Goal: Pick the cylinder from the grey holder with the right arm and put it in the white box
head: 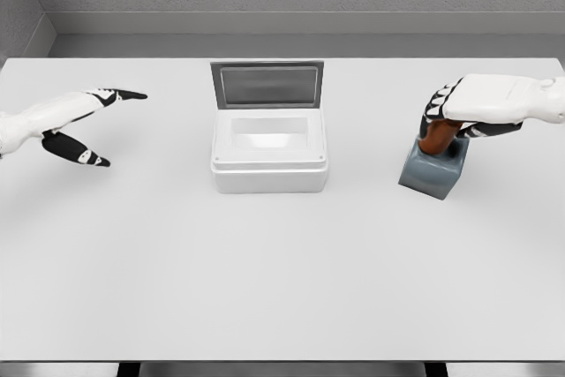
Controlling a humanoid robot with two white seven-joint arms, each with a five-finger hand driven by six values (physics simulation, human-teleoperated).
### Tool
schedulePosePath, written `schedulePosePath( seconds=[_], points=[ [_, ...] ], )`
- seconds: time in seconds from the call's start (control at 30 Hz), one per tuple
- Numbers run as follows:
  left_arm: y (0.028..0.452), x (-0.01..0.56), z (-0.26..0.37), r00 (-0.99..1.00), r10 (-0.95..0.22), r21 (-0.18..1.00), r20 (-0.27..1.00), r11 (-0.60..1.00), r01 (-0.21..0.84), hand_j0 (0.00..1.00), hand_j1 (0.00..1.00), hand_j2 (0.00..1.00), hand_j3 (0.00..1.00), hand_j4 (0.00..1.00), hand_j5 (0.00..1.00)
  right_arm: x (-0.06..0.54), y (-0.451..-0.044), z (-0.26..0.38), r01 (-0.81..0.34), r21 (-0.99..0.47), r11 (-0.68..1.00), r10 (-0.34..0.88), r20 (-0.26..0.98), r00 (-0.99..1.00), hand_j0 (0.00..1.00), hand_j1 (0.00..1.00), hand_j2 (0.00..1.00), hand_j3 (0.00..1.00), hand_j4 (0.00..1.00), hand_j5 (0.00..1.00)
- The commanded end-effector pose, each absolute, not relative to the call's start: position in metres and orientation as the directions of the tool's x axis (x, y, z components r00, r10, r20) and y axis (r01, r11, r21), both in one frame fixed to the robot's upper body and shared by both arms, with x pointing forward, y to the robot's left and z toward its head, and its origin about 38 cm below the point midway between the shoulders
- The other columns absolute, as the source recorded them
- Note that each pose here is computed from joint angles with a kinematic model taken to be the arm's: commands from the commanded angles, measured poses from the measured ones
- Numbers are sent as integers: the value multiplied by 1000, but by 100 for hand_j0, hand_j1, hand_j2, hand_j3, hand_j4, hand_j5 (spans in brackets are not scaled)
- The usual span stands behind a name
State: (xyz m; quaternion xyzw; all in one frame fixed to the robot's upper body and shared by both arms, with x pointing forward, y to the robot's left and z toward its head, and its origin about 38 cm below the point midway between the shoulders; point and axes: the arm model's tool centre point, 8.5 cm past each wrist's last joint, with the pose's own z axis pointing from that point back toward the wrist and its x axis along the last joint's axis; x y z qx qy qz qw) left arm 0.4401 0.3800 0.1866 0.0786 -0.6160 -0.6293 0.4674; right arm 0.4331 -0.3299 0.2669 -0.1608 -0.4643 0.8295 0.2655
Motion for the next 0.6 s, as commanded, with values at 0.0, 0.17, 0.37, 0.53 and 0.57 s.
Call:
schedulePosePath(
  seconds=[0.0,0.17,0.37,0.53,0.57],
  points=[
    [374,439,180,-549,-674,831,494,180,527,100,100,100,100,100,100,433,-330,267,-294,-857,-423,592,-16,-806,48,48,48,48,48,48],
    [354,446,181,-566,-630,805,531,167,569,100,100,100,100,100,100,433,-336,271,-292,-858,-423,602,-25,-798,41,41,41,41,41,41],
    [346,449,185,-570,-598,774,563,140,618,100,100,100,100,100,100,432,-362,300,-266,-877,-400,649,-66,-758,41,41,41,41,41,41],
    [343,449,185,-559,-559,743,612,165,649,100,100,100,100,100,100,434,-354,326,-212,-923,-321,640,-46,-767,41,41,41,41,41,41],
    [342,449,185,-559,-556,742,614,167,649,100,100,100,100,100,100,436,-348,328,-201,-929,-309,631,-43,-774,41,41,41,41,41,41]
  ],
)
